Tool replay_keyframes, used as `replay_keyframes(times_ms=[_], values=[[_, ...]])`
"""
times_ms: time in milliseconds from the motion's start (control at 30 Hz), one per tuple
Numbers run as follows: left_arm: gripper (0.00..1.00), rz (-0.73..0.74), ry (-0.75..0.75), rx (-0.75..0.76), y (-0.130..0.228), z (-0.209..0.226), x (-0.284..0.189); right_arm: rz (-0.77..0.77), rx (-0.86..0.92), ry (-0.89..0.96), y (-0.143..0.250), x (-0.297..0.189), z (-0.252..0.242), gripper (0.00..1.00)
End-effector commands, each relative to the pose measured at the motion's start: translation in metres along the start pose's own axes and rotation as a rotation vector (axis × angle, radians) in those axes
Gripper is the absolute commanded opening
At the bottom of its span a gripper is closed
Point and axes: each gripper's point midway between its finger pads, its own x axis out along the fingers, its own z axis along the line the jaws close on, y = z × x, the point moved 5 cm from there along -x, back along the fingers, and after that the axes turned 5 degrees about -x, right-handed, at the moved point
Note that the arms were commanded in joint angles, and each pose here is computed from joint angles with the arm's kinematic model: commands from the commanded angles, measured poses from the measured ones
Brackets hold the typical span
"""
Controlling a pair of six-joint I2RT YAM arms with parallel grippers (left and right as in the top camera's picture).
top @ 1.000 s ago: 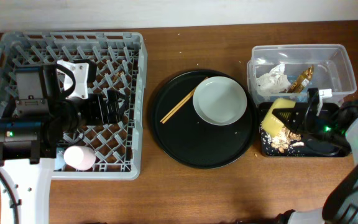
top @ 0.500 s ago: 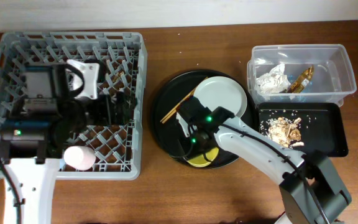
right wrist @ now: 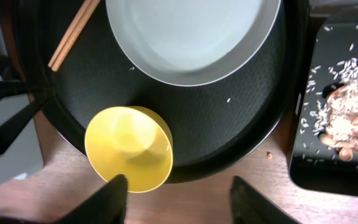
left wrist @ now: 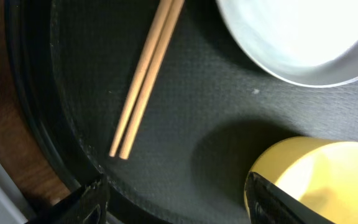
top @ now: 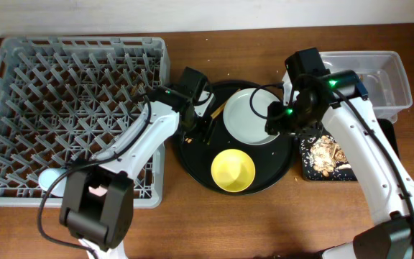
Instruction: Sort waste into correct bins and load items into the dishwasher rack
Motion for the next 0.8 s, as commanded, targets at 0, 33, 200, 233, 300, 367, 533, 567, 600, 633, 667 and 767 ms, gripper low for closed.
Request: replay_keyframes(times_ms=[0, 33, 200, 233, 300, 367, 533, 567, 600, 633, 667, 767], values=[[0.70, 0.025, -0.029, -0.006, 0.002, 0.003, 0.011, -0.028, -0.006, -0.010, -0.002, -0.010, 0.001, 0.61], [0.70, 0.031, -0.030, -0.008, 0.003, 0.003, 0.007, -0.027, -0.006, -0.010, -0.001, -0.010, 0.001, 0.66], [0.99, -0.253, -0.153, -0.019, -0.015, 0.005, -0.127, -0.028, -0.006, -0.010, -0.002, -0.010, 0.001, 0.98], [0.99, -0.278, -0.148, -0.017, -0.014, 0.004, -0.137, -0.028, -0.007, -0.010, -0.002, -0.010, 0.001, 0.99], [0.99, -0.278, -0.148, -0.017, -0.014, 0.004, -0.137, -0.029, -0.006, -0.010, -0.002, -0.010, 0.001, 0.98], [0.99, -0.278, -0.148, -0.017, -0.014, 0.004, -0.137, -0.029, -0.007, -0.010, -0.002, -0.010, 0.001, 0.99], [0.99, -0.278, -0.148, -0.017, -0.014, 0.004, -0.137, -0.703, -0.355, 0.096, 0.025, -0.165, 0.004, 0.99], [0.99, -0.278, -0.148, -0.017, -0.014, 0.004, -0.137, -0.752, -0.409, 0.120, 0.038, -0.180, 0.003, 0.98], [0.99, -0.278, -0.148, -0.017, -0.014, 0.004, -0.137, -0.800, -0.436, 0.166, 0.053, -0.192, -0.003, 0.98], [0.99, -0.278, -0.148, -0.017, -0.014, 0.004, -0.137, -0.835, -0.427, 0.194, 0.070, -0.193, -0.012, 0.98], [0.99, -0.277, -0.148, -0.017, -0.014, 0.004, -0.137, -0.875, -0.397, 0.215, 0.085, -0.183, -0.024, 0.98], [0.99, -0.278, -0.148, -0.017, -0.014, 0.004, -0.137, -0.979, -0.335, 0.248, 0.124, -0.089, -0.062, 0.98]])
